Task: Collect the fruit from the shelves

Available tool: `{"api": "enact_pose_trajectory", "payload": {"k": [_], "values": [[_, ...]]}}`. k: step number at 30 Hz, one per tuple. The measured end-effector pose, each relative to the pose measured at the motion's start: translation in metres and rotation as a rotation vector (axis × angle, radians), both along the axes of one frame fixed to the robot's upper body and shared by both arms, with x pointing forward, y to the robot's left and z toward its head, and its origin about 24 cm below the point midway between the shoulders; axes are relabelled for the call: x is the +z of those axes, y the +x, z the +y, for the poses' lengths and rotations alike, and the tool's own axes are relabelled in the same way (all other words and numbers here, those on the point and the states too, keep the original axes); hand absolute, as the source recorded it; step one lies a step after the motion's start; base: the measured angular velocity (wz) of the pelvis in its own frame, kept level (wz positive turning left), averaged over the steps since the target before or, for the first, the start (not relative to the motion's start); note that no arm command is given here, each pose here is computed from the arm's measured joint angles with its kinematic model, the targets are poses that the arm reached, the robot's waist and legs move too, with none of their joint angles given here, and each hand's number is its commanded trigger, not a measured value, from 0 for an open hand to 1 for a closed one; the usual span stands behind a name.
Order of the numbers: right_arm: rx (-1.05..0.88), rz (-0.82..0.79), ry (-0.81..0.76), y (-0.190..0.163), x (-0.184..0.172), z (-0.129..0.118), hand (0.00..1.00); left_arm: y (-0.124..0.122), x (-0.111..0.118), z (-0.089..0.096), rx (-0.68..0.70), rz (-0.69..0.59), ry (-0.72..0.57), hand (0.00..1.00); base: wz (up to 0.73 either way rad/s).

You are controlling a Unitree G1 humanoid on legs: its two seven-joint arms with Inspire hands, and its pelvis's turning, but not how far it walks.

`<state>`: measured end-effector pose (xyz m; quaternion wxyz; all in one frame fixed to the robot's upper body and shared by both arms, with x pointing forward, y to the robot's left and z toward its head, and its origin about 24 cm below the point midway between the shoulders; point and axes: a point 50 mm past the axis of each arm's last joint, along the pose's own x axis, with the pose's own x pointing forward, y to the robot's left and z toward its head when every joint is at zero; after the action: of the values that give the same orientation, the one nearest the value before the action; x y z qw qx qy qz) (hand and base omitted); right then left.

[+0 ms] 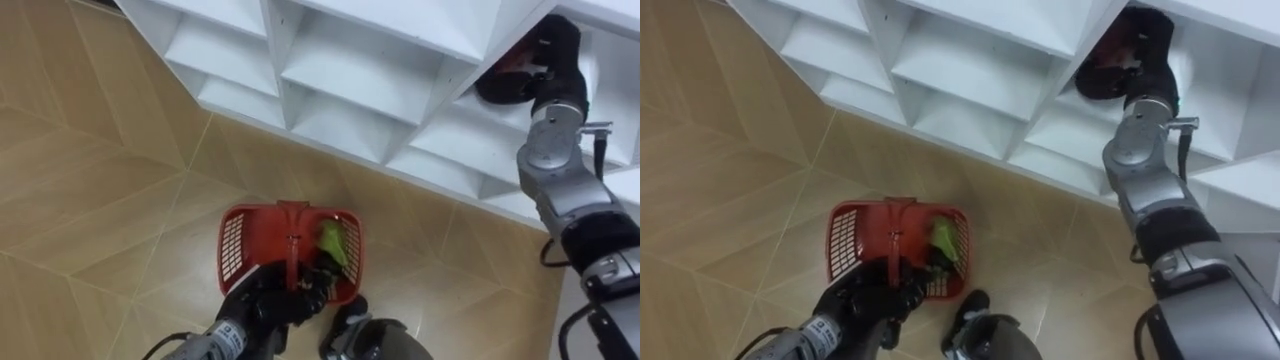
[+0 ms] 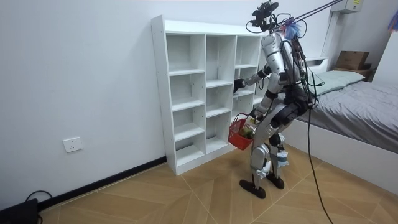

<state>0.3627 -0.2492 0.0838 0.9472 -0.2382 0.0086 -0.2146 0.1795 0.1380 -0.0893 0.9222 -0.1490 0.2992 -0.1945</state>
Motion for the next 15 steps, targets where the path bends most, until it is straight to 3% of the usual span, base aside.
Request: {"api": "enact_pose_trajectory", "payload": {"k": [15], "values": [[0.054,0.015,0.095,0.0008,0.0008,-0.0031,1.00,0.0006,0.0015,0.0024,-0.008,-0.006,0.011,1.00,0.00]]}}
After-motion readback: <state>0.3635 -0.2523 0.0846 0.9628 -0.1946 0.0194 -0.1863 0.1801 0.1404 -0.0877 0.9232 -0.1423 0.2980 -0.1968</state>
